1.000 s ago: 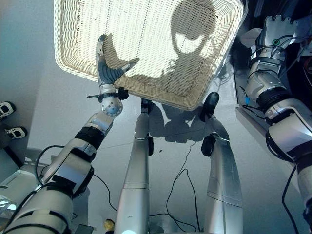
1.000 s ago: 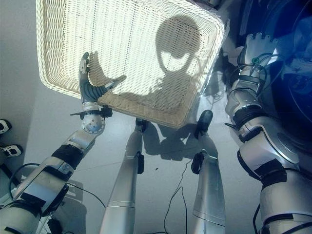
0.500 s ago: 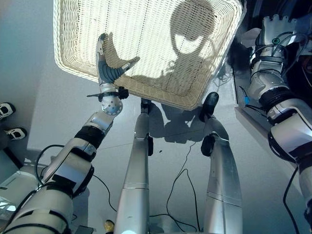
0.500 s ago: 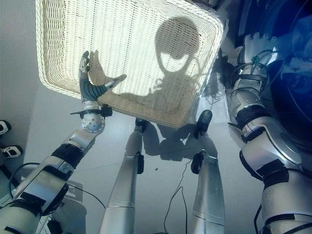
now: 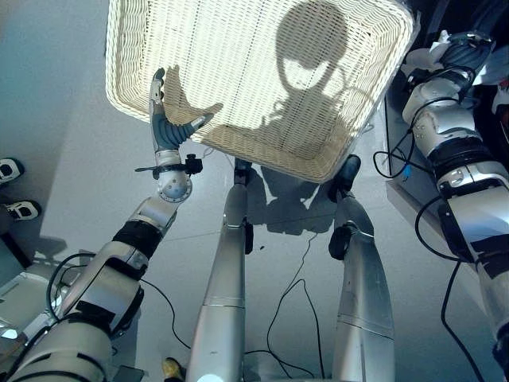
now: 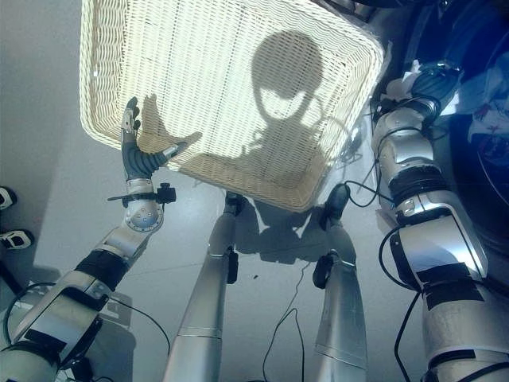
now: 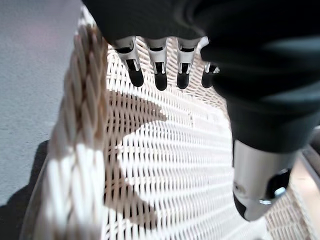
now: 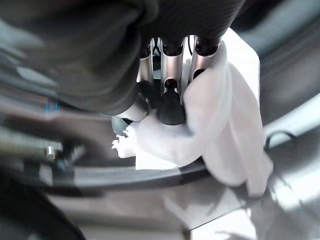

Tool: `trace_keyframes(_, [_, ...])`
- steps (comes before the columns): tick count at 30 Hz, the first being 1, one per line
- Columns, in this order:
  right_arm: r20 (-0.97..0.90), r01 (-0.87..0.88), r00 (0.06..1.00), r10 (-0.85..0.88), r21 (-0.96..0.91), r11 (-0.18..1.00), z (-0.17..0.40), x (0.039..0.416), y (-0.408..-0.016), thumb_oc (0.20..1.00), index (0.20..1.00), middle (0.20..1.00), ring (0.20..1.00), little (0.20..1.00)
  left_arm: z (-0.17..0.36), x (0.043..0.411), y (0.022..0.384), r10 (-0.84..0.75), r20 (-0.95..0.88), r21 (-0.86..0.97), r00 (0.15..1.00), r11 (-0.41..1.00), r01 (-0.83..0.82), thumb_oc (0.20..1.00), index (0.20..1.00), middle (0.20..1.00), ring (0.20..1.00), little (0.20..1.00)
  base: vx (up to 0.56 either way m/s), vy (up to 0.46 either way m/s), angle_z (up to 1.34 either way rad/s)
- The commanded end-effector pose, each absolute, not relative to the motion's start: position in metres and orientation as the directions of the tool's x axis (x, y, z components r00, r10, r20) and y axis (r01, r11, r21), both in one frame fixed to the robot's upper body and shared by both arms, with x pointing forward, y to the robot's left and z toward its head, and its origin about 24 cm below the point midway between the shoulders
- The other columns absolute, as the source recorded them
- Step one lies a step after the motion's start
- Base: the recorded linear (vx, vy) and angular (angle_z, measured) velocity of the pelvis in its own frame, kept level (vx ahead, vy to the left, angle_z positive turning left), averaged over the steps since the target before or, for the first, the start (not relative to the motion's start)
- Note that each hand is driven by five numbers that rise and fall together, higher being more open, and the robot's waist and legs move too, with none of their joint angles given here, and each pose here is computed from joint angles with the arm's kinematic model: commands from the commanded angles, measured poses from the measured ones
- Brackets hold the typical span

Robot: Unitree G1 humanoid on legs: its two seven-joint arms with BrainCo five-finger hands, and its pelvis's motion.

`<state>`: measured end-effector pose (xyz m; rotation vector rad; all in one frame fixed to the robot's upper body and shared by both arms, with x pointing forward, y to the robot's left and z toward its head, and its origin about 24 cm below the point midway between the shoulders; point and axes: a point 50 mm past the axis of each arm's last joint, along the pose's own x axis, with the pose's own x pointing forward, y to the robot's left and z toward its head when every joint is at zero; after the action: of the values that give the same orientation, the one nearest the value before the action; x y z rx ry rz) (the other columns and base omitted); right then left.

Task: Put the clothes into the washing machine.

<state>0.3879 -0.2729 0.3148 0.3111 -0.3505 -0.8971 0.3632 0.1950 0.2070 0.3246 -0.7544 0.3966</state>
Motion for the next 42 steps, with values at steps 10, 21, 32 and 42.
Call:
trace_keyframes(10, [-0.159,0.832,-0.122,-0.98,0.522,-0.188,0.278,0.282,-0.429,0.2,0.2,0.2,0.2,0.2,0.227,0.365,0.235,0.346,0.711,0.058,0.611,0.838,-0.542,1.0,1.0,1.0,1.0,1.0,-0.01,0.006,-0.08])
trace_keyframes(21, [-0.163,0.781,-0.263,-0.951,0.543,-0.309,0.29,0.258,-0.442,0.2,0.2,0.2,0.2,0.2,0.231,0.362,0.25,0.35,0.718,0.058,0.602,0.831,-0.553,1.0,1.0,1.0,1.0,1.0,0.0,0.002,-0.03])
trace_keyframes(32, [0.203,0.983,-0.131,-0.97,0.151,-0.102,0.303,0.284,-0.426,1.0,1.0,1.0,1.0,1.0,0.236,0.365,0.249,0.343,0.716,0.059,0.608,0.838,-0.543,1.0,1.0,1.0,1.0,1.0,0.0,0.0,0.0])
trace_keyframes(42, [0.321,0.957,0.027,-0.947,-0.282,-0.068,0.302,0.302,-0.415,1.0,1.0,1.0,1.0,1.0,0.244,0.367,0.244,0.316,0.726,0.07,0.611,0.849,-0.523,1.0,1.0,1.0,1.0,1.0,0.0,0.0,0.0])
